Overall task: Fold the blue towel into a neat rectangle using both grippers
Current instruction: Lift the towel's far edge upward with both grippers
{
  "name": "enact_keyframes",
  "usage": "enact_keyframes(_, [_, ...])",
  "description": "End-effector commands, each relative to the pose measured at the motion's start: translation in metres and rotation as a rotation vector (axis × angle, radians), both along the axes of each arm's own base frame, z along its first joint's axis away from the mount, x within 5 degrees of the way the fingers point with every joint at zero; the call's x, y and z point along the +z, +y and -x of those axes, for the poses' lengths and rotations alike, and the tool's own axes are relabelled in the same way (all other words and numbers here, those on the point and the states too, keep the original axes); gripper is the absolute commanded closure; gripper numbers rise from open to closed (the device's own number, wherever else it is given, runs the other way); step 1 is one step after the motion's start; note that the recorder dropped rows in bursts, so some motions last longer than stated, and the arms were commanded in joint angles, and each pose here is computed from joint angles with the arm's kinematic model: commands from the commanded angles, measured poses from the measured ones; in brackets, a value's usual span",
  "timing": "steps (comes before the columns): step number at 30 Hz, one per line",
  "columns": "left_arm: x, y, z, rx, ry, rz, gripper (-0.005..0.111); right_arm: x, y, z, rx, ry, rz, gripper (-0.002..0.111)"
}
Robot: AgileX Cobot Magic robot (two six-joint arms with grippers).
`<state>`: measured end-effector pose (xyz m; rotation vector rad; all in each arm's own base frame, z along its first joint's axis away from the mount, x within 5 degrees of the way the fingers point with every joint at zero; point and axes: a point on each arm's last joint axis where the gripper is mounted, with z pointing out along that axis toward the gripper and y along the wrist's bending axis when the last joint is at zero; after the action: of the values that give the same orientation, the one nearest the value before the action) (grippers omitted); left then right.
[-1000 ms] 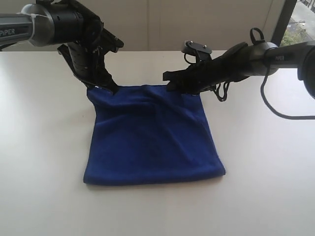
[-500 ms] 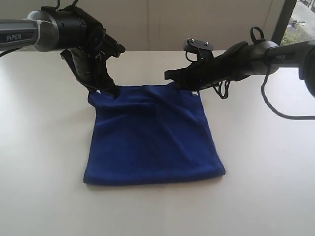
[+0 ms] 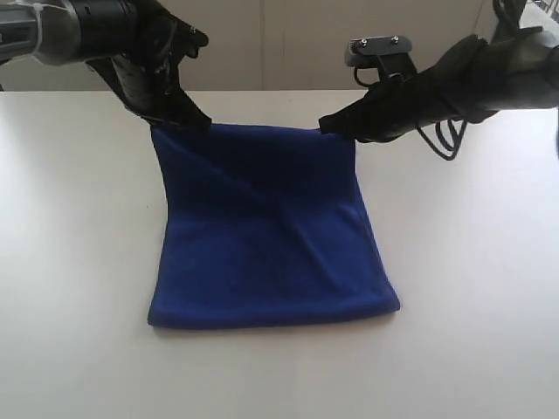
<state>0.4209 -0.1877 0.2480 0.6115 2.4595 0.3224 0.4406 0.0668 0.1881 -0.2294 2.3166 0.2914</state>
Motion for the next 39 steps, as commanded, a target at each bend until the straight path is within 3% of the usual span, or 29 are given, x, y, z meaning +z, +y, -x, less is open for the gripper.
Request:
enact_keyframes(1, [0.024, 0.001, 0.017, -0.006, 0.008, 0.02, 0.107, 0.025, -0.011, 0.026, -0.019, -0.064, 0.045, 0.108])
enact_keyframes(8, [0.04, -0.003, 0.064, -0.064, -0.021, 0.084, 0.107, 0.068, -0.015, 0.068, -0.01, -0.15, 0.055, 0.108])
enact_keyframes(12, [0.051, 0.009, 0.092, -0.074, -0.076, 0.142, 0.107, 0.095, -0.016, 0.101, 0.012, -0.196, 0.04, 0.108])
enact_keyframes(17, [0.06, 0.02, 0.113, -0.115, -0.149, 0.19, 0.107, 0.104, -0.018, 0.127, 0.021, -0.215, 0.039, 0.108])
enact_keyframes(28, [0.011, 0.029, 0.073, -0.078, -0.185, 0.217, 0.107, 0.044, -0.025, 0.084, -0.067, -0.157, 0.14, 0.108])
enact_keyframes(34, [0.004, 0.046, 0.052, -0.067, -0.247, 0.274, 0.107, 0.032, -0.022, 0.053, -0.054, -0.159, 0.162, 0.108])
enact_keyframes(39, [-0.019, 0.052, 0.034, -0.073, -0.255, 0.307, 0.107, 0.016, -0.02, 0.028, -0.057, -0.146, 0.167, 0.108])
